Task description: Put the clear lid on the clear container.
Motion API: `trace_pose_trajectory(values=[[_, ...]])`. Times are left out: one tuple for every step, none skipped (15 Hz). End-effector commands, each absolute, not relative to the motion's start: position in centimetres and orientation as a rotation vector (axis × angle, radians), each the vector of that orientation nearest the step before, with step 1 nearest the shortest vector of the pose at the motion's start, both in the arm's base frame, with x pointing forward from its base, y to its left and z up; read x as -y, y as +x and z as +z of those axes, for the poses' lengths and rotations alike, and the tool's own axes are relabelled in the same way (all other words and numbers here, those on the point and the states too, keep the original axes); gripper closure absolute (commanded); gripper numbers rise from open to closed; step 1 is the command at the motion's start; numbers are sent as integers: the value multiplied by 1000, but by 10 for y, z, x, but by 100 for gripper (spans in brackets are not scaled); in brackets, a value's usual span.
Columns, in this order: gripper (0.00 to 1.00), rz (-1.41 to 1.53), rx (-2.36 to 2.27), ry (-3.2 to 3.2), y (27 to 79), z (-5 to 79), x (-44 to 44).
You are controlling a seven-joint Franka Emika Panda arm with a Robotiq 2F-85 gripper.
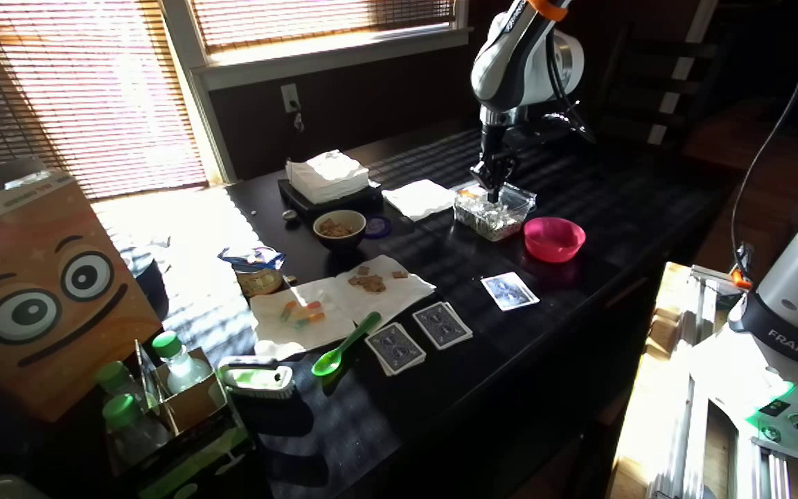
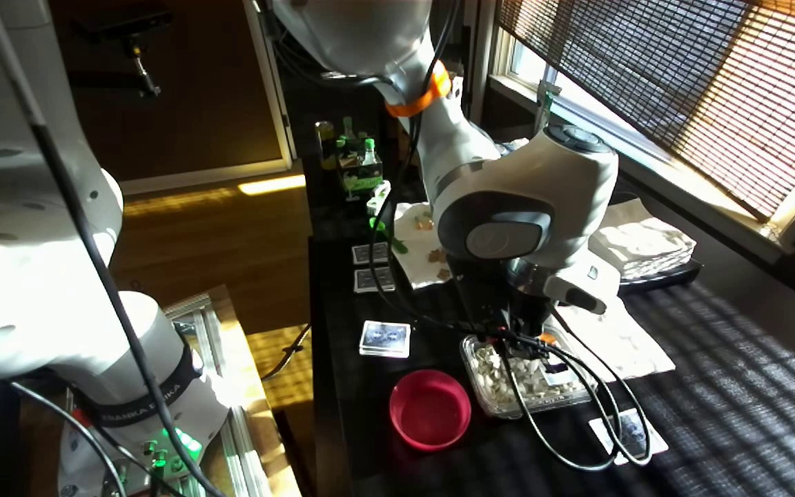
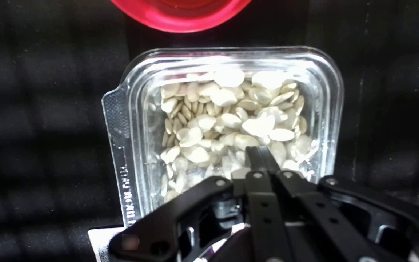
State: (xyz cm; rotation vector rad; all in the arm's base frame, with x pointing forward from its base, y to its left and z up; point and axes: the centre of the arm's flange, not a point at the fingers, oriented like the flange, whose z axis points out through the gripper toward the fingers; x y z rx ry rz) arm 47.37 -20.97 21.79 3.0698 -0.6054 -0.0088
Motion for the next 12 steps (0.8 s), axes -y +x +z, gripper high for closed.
trace_pose_trajectory(values=[[100, -62, 577, 3095, 480, 215, 208], [100, -72, 576, 3099, 480, 213, 207], [100, -82, 574, 3100, 480, 213, 206], [100, -87, 574, 3106, 480, 213, 205], [100, -87, 573, 3109, 480, 213, 205], [100, -86, 570, 3114, 481, 214, 204], [100, -83, 567, 3124, 481, 216, 203], [100, -84, 564, 3135, 481, 216, 202], [100, -83, 561, 3148, 482, 217, 201], [100, -80, 557, 3167, 483, 218, 199], [100, -77, 555, 3186, 484, 218, 197], [100, -74, 558, 3201, 485, 217, 196]])
